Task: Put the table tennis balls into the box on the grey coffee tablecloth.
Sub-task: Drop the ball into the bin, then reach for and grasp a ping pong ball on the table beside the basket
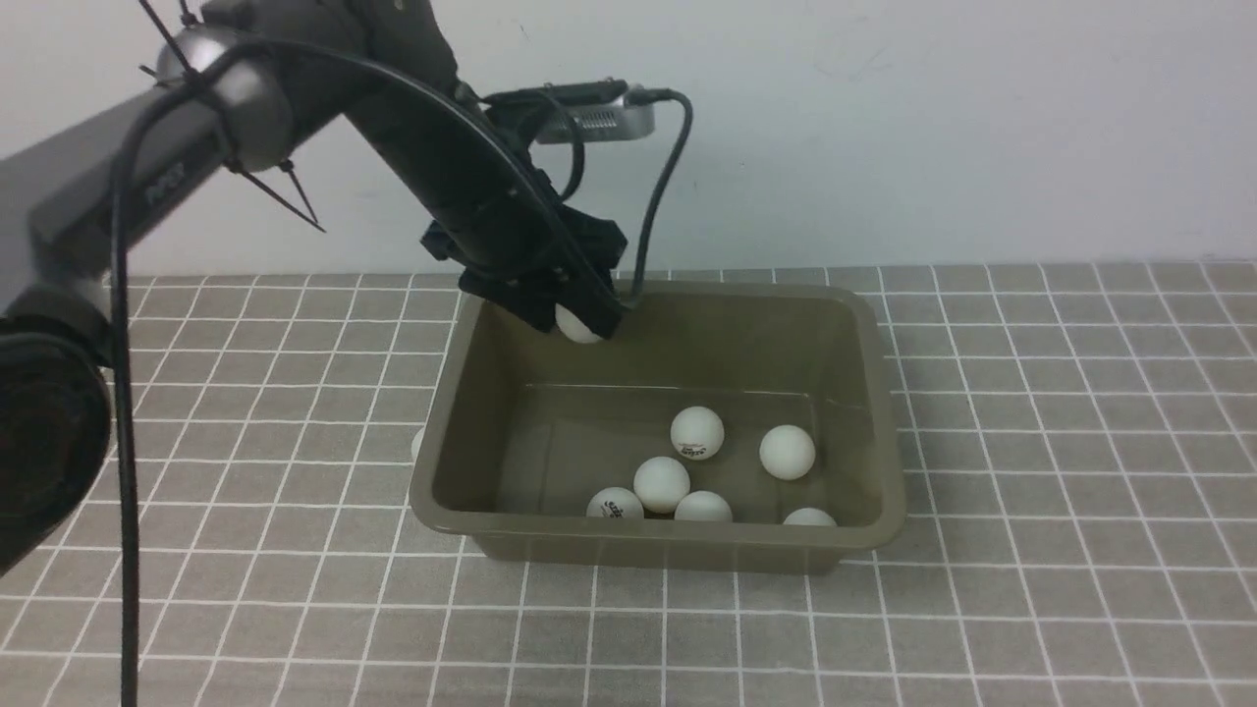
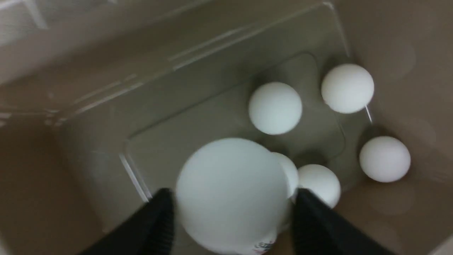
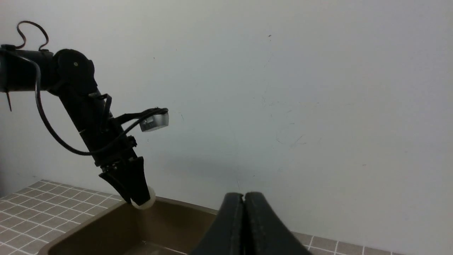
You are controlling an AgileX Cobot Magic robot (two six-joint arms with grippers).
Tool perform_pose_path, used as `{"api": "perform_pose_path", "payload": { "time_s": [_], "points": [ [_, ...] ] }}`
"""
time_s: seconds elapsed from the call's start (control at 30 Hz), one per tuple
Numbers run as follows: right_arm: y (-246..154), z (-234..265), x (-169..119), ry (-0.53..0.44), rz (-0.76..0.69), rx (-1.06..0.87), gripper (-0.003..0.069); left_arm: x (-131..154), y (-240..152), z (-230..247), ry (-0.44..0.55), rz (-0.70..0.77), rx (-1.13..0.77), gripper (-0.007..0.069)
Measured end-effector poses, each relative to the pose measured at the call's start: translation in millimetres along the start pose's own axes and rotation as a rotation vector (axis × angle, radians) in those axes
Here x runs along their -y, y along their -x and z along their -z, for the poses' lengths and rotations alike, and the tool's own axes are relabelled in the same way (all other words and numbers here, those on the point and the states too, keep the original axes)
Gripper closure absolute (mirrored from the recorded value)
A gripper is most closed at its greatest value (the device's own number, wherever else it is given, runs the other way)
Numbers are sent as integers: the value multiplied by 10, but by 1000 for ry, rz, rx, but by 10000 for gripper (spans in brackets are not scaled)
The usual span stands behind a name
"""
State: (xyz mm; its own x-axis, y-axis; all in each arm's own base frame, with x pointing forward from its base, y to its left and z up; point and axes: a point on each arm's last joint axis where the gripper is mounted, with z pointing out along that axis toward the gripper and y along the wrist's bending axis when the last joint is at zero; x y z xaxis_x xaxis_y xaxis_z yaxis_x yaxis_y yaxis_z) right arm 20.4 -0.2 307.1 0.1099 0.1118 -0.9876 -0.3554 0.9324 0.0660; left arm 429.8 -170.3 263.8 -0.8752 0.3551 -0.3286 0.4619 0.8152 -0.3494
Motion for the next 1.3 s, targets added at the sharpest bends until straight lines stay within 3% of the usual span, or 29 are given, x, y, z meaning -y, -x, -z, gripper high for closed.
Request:
{"api": "perform_pose_path", "payload": {
  "time_s": [0.1,0.2,0.23,0.27,0.37,0.53,0.7,0.97,1.3],
  "points": [
    [0,0,0,0,0,0,669,-35,1,28,21,39,2,95],
    [0,0,0,0,0,0,669,-181,10,138,70,108,22,152],
    [0,0,0,0,1,0,669,-387,-12,302,120,163,49,300],
    [0,0,0,0,1,0,669,-477,-28,389,141,183,63,400],
    [0,0,0,0,1,0,669,-819,-127,676,203,256,104,582],
    [0,0,0,0,1,0,669,-1249,-427,746,279,354,42,630],
    [0,0,0,0,1,0,669,-1332,-610,480,252,380,-62,630],
    [0,0,0,0,1,0,669,-1132,-586,36,119,286,-136,576],
    [0,0,0,0,1,0,669,-796,-530,-237,152,163,-212,230]
  ]
}}
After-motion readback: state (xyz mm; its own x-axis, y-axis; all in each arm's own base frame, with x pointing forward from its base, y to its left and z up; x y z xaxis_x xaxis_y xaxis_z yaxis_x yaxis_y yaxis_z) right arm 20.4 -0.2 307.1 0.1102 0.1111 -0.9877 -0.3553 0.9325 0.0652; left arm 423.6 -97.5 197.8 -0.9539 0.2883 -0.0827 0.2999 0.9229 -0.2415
